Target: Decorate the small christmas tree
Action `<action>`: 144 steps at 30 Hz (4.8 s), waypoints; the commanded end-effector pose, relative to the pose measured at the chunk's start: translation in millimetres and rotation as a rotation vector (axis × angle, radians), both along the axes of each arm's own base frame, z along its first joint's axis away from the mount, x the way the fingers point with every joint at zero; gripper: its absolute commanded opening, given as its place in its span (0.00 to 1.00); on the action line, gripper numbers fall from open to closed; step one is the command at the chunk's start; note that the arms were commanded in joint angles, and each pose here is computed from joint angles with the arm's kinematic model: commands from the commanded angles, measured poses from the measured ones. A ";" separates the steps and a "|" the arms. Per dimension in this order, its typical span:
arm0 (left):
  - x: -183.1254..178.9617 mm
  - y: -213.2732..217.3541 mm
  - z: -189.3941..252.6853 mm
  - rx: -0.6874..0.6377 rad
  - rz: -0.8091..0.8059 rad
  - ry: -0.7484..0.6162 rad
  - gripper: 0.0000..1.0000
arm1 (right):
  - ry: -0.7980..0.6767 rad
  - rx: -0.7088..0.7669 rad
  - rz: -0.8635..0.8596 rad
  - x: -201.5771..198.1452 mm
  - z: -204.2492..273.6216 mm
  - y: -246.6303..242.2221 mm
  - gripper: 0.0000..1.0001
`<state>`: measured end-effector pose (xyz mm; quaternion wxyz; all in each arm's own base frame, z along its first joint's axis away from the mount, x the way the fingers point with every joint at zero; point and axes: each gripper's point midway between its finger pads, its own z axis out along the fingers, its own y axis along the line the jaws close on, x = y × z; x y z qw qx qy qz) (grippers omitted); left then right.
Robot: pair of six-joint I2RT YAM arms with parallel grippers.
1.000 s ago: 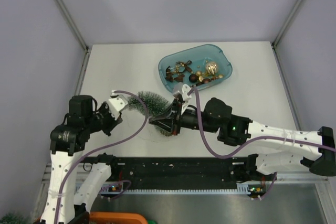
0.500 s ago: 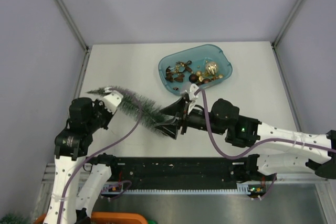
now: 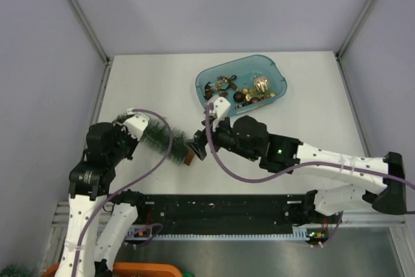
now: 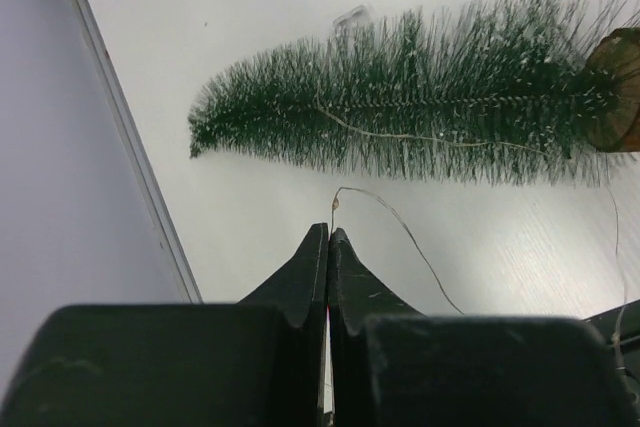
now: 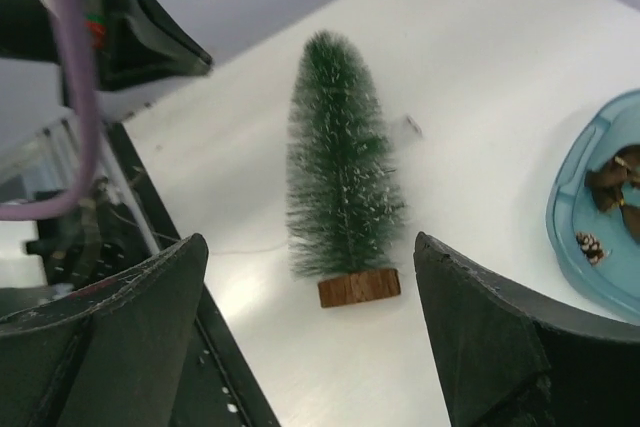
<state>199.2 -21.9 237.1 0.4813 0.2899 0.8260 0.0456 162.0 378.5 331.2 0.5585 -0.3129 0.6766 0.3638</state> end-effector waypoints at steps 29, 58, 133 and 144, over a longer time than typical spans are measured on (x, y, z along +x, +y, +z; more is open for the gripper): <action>40.8 80.5 7.5 0.067 0.429 -0.055 0.00 | 0.096 -0.367 0.110 101.2 -173.5 110.1 0.91; 52.3 69.1 9.0 0.050 0.348 -0.065 0.00 | 0.108 -0.169 0.034 149.1 -158.5 103.4 0.00; 68.3 32.5 50.4 -0.115 0.205 -0.152 0.00 | 0.084 0.146 -0.733 138.5 -111.6 -160.4 0.53; 70.2 30.3 48.9 -0.130 0.201 -0.153 0.00 | 0.200 -0.133 -0.703 228.6 -70.1 -145.9 0.71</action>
